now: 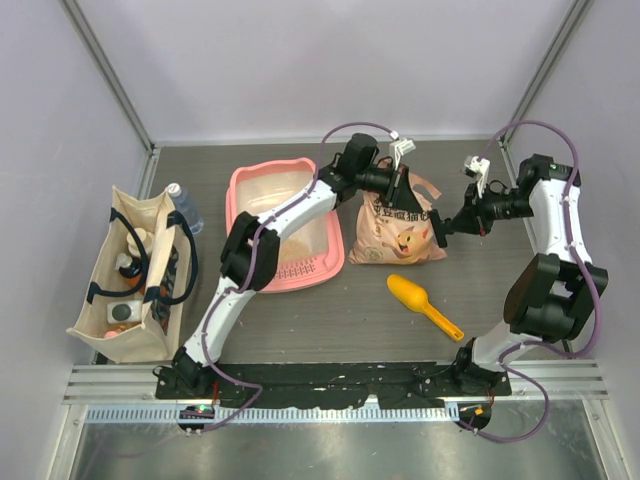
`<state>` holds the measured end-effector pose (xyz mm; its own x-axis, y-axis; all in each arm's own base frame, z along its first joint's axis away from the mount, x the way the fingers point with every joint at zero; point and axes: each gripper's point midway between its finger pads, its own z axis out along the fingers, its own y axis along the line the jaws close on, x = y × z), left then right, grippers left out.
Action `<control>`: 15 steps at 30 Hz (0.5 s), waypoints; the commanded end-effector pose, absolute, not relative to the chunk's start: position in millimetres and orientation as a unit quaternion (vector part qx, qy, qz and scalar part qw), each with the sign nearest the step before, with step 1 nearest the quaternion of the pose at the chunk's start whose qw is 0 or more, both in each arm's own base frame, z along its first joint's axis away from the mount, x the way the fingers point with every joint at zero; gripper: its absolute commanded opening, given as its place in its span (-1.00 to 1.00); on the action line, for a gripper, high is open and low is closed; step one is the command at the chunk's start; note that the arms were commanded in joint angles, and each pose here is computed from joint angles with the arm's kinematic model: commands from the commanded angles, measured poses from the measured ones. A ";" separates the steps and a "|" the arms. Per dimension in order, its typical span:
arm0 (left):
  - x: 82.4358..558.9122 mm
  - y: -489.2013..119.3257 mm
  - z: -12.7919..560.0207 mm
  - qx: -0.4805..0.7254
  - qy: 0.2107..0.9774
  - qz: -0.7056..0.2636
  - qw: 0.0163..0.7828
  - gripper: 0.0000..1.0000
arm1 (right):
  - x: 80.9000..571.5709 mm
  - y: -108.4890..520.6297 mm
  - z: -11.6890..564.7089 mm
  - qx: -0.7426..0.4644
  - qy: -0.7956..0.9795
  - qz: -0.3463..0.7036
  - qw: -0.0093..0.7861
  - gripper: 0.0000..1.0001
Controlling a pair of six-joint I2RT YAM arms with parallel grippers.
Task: Fill the litter box with clean litter
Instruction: Pick up the clamp at the center of the board.
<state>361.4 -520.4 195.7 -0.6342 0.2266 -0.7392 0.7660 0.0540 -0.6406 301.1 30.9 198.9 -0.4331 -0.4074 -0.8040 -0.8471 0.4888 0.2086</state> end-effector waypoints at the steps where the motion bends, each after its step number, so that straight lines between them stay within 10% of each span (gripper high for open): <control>1: 352.7 -521.0 223.8 0.372 0.646 -0.630 0.219 -1.00 | 297.8 43.9 199.0 -0.359 0.798 0.369 0.313 -0.97; 15: 348.0 -520.1 225.2 0.413 0.614 -0.632 0.231 -0.63 | 356.9 47.4 190.7 -0.306 0.831 0.352 0.305 -0.97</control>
